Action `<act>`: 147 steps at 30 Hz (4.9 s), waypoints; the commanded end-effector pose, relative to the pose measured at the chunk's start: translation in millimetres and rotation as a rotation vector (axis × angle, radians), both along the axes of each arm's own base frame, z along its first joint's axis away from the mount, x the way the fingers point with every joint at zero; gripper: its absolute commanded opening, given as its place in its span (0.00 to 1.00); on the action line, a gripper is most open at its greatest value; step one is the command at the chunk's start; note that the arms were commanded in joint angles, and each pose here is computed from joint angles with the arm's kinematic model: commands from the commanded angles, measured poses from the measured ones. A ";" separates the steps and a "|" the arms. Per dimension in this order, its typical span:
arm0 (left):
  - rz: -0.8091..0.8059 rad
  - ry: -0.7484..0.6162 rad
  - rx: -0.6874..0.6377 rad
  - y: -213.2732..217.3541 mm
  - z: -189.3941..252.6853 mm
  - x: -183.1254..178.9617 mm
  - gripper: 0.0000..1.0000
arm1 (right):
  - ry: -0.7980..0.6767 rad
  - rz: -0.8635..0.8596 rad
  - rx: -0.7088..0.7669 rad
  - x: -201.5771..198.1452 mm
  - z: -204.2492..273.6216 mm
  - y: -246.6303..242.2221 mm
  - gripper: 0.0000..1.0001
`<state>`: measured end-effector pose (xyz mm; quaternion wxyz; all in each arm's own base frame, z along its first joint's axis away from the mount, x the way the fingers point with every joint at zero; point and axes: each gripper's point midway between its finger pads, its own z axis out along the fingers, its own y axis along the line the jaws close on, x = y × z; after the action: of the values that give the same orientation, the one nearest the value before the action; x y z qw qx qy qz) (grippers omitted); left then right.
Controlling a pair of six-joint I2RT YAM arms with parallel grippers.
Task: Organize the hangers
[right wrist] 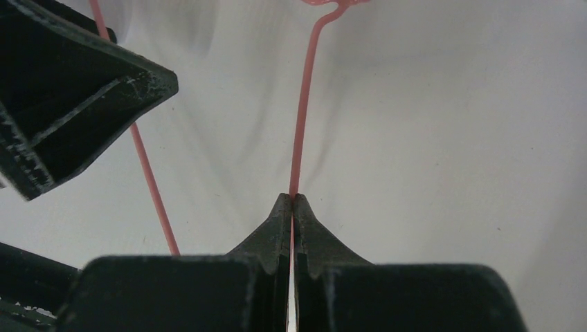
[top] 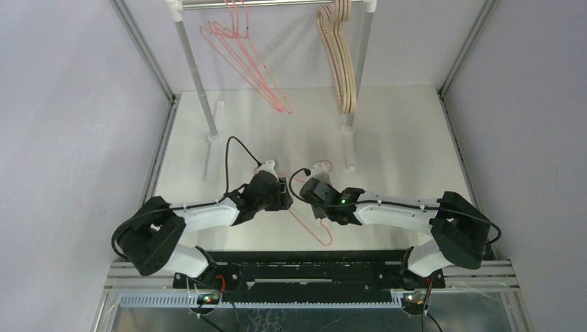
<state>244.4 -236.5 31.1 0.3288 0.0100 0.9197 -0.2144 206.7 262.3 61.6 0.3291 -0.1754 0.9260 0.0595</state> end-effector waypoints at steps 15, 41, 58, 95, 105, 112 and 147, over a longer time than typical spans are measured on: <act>-0.089 0.009 -0.104 -40.8 -12.5 7.7 0.00 | -0.074 0.005 0.076 -1.7 34.1 4.9 0.00; -0.095 -0.257 -0.109 -23.4 106.3 20.9 0.00 | -0.072 -0.081 0.263 -22.6 43.6 -6.8 0.61; -0.098 -0.263 -0.104 -21.8 109.0 19.7 0.00 | 0.007 -0.097 0.841 -38.3 51.7 27.0 0.84; -0.108 -0.263 -0.108 -23.2 114.8 13.3 0.00 | 0.252 0.066 1.237 -45.5 26.2 117.4 0.29; -0.117 -0.238 -0.064 -20.1 99.6 12.0 0.00 | 0.146 -0.087 0.727 -47.0 -2.1 70.9 0.00; -0.105 -0.230 -0.032 -15.0 88.8 11.9 0.00 | -0.030 -0.165 0.114 -33.5 13.8 -19.9 0.00; -0.026 -0.326 -0.003 38.9 106.8 -12.9 0.26 | -0.439 -0.253 -0.535 82.2 190.0 -71.0 0.00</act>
<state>227.9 -206.4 125.2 0.4471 0.0637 0.8636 -0.2243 283.0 193.5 237.3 0.4547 -0.1401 0.8445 -0.2458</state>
